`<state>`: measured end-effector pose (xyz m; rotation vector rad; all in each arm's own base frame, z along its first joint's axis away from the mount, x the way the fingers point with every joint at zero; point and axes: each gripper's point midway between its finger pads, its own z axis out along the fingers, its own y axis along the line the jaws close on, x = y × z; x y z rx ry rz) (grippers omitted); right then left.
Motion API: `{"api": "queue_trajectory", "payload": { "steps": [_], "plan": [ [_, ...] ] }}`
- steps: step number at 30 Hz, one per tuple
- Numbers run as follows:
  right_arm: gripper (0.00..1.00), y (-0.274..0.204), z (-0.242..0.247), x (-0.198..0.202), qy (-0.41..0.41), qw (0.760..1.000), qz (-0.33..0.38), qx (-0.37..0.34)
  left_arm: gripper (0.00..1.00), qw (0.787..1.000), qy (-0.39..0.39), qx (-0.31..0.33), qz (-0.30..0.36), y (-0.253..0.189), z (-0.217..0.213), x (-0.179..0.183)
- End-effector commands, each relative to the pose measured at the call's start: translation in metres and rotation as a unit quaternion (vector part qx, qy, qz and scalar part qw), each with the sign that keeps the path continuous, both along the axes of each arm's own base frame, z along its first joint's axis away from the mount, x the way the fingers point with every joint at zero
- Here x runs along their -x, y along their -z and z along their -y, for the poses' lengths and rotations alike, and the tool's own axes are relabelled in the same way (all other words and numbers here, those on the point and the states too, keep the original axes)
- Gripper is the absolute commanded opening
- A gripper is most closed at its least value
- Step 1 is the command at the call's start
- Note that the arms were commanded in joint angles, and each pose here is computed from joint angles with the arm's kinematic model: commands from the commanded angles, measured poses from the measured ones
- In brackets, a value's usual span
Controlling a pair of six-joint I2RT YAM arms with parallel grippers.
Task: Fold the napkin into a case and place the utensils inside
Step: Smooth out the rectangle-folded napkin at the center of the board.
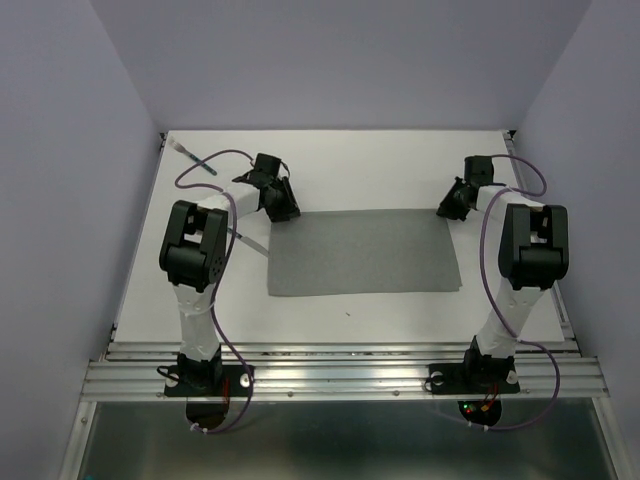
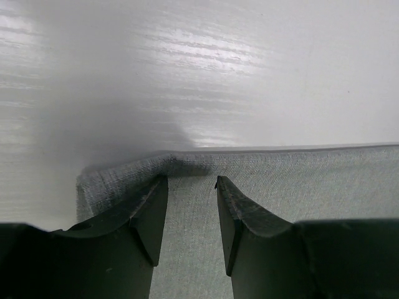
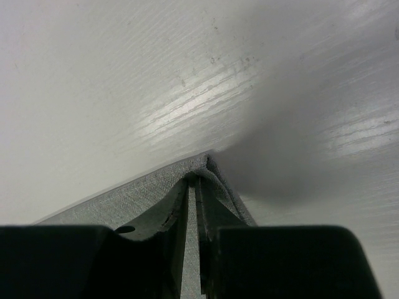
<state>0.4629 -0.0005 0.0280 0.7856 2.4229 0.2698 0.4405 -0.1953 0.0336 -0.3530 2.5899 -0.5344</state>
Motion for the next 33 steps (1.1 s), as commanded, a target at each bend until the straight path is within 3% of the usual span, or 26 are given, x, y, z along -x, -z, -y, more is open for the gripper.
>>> {"api": "queue_trajectory", "payload": {
  "steps": [1, 16, 26, 33],
  "plan": [
    [0.15, -0.005, 0.002, 0.0, -0.006, 1.0, 0.009, 0.002, 0.48, 1.0, -0.006, -0.013, 0.007, -0.003, -0.009, -0.011],
    [0.15, -0.002, 0.013, 0.003, 0.002, 1.0, 0.005, 0.02, 0.48, 0.999, -0.044, -0.022, 0.003, 0.007, -0.037, -0.013],
    [0.14, -0.002, 0.03, 0.007, 0.028, 0.999, -0.003, 0.027, 0.47, 1.0, -0.015, 0.001, -0.025, 0.028, -0.007, 0.022],
    [0.14, -0.003, 0.031, 0.004, 0.026, 0.999, -0.004, 0.029, 0.47, 1.0, -0.015, -0.005, -0.011, 0.015, -0.007, 0.02]
  ]
}}
